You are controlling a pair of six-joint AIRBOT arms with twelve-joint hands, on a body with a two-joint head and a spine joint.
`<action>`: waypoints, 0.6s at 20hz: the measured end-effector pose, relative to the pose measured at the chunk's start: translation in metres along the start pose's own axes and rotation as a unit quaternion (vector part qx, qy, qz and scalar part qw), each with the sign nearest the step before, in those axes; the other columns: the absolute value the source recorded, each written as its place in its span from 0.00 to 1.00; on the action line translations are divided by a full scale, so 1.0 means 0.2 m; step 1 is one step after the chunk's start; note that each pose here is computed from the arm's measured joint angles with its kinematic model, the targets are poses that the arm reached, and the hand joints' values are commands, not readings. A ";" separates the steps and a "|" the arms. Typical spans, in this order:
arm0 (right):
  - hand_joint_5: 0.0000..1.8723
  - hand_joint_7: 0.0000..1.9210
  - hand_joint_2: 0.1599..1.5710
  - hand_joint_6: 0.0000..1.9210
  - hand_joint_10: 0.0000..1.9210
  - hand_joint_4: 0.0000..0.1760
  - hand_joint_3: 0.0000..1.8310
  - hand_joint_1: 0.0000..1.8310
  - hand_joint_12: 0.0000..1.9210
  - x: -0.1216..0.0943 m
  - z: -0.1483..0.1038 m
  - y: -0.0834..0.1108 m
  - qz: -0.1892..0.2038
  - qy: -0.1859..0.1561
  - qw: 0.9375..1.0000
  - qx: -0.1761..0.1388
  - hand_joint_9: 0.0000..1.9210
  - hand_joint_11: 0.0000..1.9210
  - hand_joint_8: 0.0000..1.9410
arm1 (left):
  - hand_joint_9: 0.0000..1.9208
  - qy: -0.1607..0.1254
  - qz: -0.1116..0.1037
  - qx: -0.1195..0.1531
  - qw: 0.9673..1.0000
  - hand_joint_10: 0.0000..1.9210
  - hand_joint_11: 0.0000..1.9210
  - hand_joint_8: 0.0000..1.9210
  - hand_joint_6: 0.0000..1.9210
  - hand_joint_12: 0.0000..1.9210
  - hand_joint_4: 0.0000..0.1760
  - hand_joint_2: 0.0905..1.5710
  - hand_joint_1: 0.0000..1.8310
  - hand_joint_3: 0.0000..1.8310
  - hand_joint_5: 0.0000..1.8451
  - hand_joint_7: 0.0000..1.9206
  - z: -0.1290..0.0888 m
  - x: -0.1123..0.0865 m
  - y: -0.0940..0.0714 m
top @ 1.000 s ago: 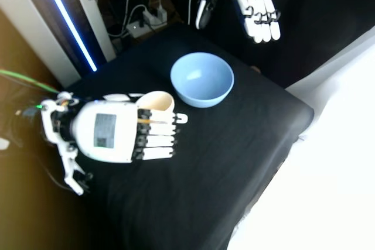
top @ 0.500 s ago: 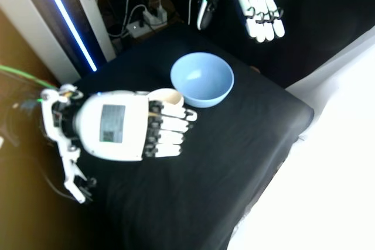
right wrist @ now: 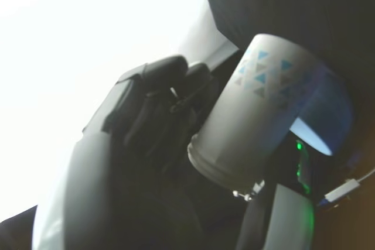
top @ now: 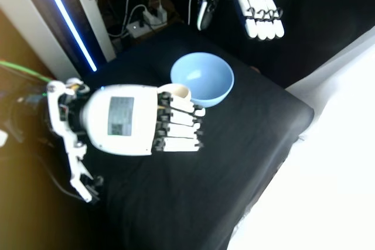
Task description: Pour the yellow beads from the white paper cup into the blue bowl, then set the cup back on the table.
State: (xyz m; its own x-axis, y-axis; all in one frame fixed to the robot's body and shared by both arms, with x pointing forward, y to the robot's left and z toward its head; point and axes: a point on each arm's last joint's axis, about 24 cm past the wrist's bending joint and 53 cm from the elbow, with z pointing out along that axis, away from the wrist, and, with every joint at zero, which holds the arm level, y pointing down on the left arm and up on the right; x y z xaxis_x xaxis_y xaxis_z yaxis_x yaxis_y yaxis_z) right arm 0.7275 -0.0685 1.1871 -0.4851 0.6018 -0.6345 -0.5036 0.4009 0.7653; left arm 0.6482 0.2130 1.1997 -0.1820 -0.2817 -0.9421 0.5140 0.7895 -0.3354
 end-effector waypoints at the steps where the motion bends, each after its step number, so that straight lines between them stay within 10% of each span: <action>1: 0.51 0.47 0.52 0.00 0.73 0.00 0.00 0.56 0.94 0.00 0.02 0.04 -0.007 0.003 1.000 -0.010 0.44 0.40 0.48 | 0.06 0.000 0.000 0.000 1.000 0.01 0.02 0.00 0.00 0.01 0.00 0.64 0.25 0.00 0.00 0.04 0.00 0.00 0.00; 3: 0.53 0.43 0.50 0.00 0.69 0.00 0.00 0.58 0.94 0.00 0.03 0.06 -0.009 0.003 1.000 -0.015 0.38 0.32 0.52 | 0.06 0.000 0.000 0.000 1.000 0.01 0.04 0.00 0.00 0.02 0.00 0.64 0.24 0.00 0.00 0.04 0.00 0.00 0.00; 5: 0.53 0.43 0.51 0.00 0.42 0.00 0.00 0.58 0.85 -0.01 0.04 0.08 -0.010 0.001 1.000 -0.017 0.34 0.19 0.25 | 0.04 0.000 0.000 -0.001 1.000 0.00 0.03 0.00 0.00 0.01 0.00 0.64 0.24 0.00 0.00 0.04 0.00 0.00 0.00; 9: 0.51 0.47 0.53 0.00 0.49 0.00 0.00 0.56 0.88 -0.01 0.05 0.09 -0.009 0.000 1.000 -0.019 0.38 0.29 0.16 | 0.03 0.003 0.002 -0.001 1.000 0.00 0.00 0.00 0.00 0.00 0.00 0.63 0.25 0.00 0.00 0.03 0.00 0.00 0.00; 11: 0.49 0.47 0.54 0.00 0.57 0.00 0.00 0.55 0.88 0.02 0.06 0.09 -0.011 0.006 1.000 -0.021 0.41 0.34 0.27 | 0.03 0.004 0.000 -0.002 1.000 0.00 0.01 0.00 0.00 0.01 0.00 0.64 0.24 0.00 0.00 0.03 0.01 0.01 0.00; 12: 0.51 0.45 0.54 0.00 0.76 0.00 0.00 0.57 0.96 0.04 0.07 0.10 -0.013 0.010 1.000 -0.023 0.47 0.42 0.56 | 0.04 0.004 0.001 0.000 1.000 0.00 0.03 0.00 0.00 0.01 0.00 0.63 0.25 0.00 0.00 0.03 0.01 0.01 0.00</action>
State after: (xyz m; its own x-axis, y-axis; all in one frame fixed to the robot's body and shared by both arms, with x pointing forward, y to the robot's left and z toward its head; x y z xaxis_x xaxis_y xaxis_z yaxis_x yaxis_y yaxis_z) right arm 0.7238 -0.0459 1.1996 -0.4861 0.5773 -0.6561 -0.5478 0.3837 0.7435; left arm 0.6499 0.2110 1.1979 -0.1875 -0.2753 -0.9429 0.5142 0.7904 -0.3330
